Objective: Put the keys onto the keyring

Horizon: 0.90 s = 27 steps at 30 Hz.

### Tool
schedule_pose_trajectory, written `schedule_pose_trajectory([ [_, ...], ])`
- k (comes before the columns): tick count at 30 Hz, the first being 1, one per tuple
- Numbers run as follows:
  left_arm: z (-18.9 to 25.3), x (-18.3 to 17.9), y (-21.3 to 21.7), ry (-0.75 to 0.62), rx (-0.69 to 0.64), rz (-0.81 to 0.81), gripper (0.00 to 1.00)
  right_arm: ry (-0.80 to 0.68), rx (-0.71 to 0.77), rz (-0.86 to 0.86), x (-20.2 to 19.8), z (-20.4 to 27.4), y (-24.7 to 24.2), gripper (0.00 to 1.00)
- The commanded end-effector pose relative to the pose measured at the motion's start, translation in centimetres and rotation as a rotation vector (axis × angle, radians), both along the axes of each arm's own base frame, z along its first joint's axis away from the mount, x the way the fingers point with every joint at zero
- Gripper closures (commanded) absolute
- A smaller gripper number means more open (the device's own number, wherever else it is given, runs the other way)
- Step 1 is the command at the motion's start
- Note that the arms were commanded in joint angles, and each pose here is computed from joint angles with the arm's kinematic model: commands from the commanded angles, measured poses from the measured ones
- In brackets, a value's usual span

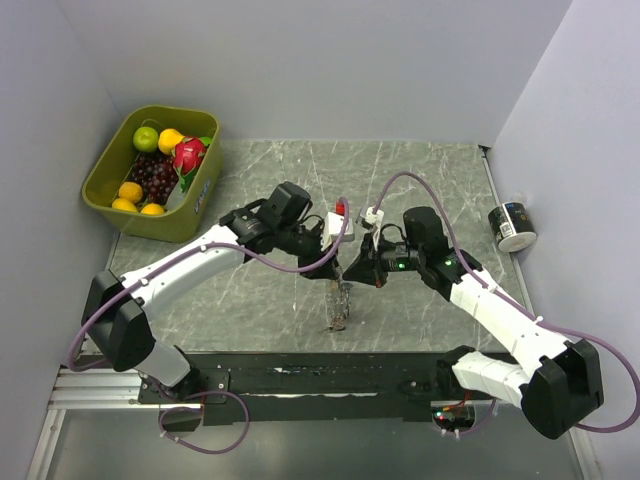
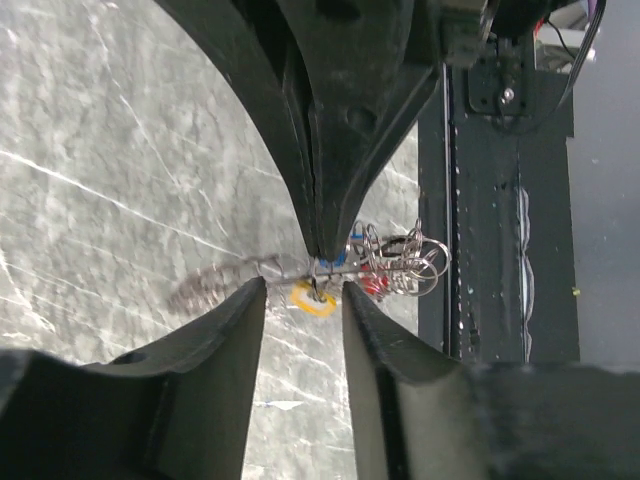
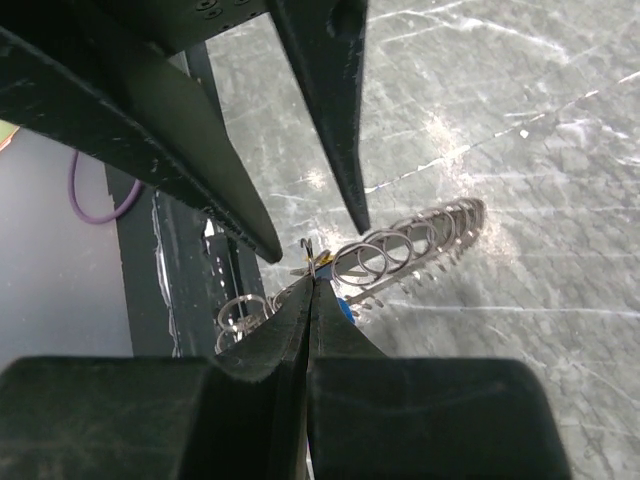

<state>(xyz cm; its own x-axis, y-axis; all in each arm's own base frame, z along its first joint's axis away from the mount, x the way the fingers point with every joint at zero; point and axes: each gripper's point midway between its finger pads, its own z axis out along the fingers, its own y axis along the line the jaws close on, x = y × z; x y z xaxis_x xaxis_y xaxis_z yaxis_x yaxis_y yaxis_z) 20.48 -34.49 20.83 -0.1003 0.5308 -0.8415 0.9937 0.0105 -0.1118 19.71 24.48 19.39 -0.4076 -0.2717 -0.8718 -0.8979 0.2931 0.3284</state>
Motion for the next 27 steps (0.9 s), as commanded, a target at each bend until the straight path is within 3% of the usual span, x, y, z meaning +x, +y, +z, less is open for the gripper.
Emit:
schedule_pose_trajectory([
  [1,1.4,-0.4,-0.5,-0.021,-0.027,-0.052,0.60,-0.103,0.039,0.010,0.9,3.1,0.6,1.00],
  [12,0.7,-0.6,-1.2,0.023,-0.035,-0.074,0.62,-0.113,0.048,0.013,0.9,3.3,0.7,1.00],
  [18,0.4,-0.4,-1.5,0.049,-0.030,-0.066,0.71,-0.121,0.057,0.016,0.7,3.5,0.7,1.00],
  [21,0.5,-0.5,-1.7,0.054,-0.038,-0.074,0.85,-0.122,0.058,0.017,0.7,3.6,0.7,1.00],
  [22,0.5,-0.5,-1.7,0.054,-0.040,-0.075,0.98,-0.125,0.060,0.017,0.7,3.7,0.7,1.00],
  [27,1.7,-0.4,-1.8,0.026,-0.084,-0.056,0.99,-0.125,0.055,0.006,0.8,3.5,0.6,1.00],
])
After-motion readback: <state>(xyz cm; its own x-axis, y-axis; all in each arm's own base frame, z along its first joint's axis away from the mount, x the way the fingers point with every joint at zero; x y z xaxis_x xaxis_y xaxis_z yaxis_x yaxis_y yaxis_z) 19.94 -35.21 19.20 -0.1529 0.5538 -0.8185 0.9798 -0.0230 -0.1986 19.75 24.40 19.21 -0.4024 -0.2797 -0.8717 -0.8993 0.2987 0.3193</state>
